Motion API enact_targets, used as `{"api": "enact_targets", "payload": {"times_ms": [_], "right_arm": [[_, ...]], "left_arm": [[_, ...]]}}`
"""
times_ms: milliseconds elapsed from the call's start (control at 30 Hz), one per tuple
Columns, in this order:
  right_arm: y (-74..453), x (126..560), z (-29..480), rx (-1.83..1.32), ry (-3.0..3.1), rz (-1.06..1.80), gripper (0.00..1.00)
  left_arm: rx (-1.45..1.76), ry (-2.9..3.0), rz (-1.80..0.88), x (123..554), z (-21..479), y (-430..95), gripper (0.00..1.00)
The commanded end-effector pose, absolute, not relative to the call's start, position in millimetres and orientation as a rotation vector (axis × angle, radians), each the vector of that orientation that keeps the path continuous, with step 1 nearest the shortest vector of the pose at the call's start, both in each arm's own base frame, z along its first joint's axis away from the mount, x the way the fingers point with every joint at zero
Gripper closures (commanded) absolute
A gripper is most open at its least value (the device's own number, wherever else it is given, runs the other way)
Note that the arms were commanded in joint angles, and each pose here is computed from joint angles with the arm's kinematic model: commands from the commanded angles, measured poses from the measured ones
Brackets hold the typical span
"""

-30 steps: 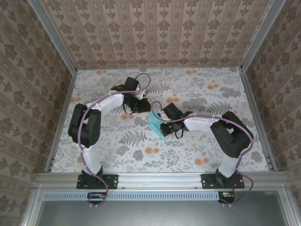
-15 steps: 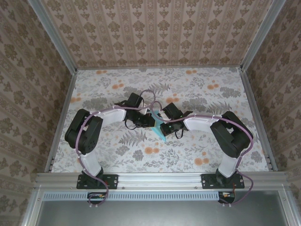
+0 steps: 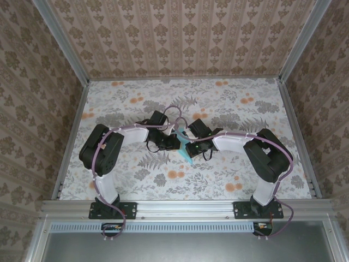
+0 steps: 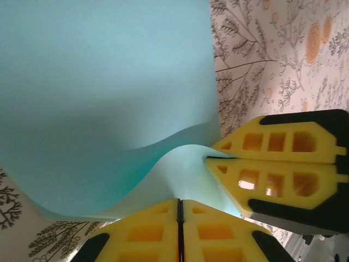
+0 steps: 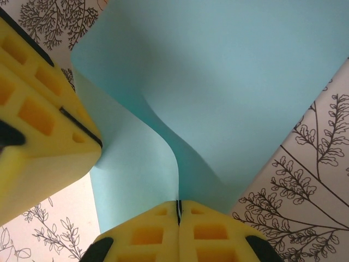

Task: Fold a paper plane with a square sheet of paper (fold left side to right side)
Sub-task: Third fold the triangle at the center of the table.

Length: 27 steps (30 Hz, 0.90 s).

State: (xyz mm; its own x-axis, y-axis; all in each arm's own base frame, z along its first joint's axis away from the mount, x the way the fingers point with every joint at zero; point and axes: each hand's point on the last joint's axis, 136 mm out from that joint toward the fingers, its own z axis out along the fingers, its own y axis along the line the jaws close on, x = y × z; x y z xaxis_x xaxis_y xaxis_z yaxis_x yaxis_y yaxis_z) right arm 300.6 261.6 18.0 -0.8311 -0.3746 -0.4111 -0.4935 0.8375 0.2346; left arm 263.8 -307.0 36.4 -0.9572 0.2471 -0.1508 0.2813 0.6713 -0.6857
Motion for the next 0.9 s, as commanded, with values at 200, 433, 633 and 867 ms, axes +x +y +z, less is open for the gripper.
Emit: {"api": "enact_targets", "payload": {"times_ms": [200, 433, 633, 867], "right_arm": [[251, 291, 3, -0.685, 2.739, 0.419, 1.0], [251, 291, 3, -0.684, 2.742, 0.413, 1.0], [254, 293, 6, -0.667, 2.731, 0.438, 1.0], [258, 309, 28, -0.556, 2.698, 0.512, 0.91]], "left_arm": [[0.414, 2.923, -1.046, 257, 10, -293, 0.91], [0.411, 2.946, -1.012, 254, 5, -288, 0.91], [0.396, 2.975, -0.971, 253, -5, -283, 0.91], [0.375, 3.024, -0.899, 251, -16, -275, 0.92]]}}
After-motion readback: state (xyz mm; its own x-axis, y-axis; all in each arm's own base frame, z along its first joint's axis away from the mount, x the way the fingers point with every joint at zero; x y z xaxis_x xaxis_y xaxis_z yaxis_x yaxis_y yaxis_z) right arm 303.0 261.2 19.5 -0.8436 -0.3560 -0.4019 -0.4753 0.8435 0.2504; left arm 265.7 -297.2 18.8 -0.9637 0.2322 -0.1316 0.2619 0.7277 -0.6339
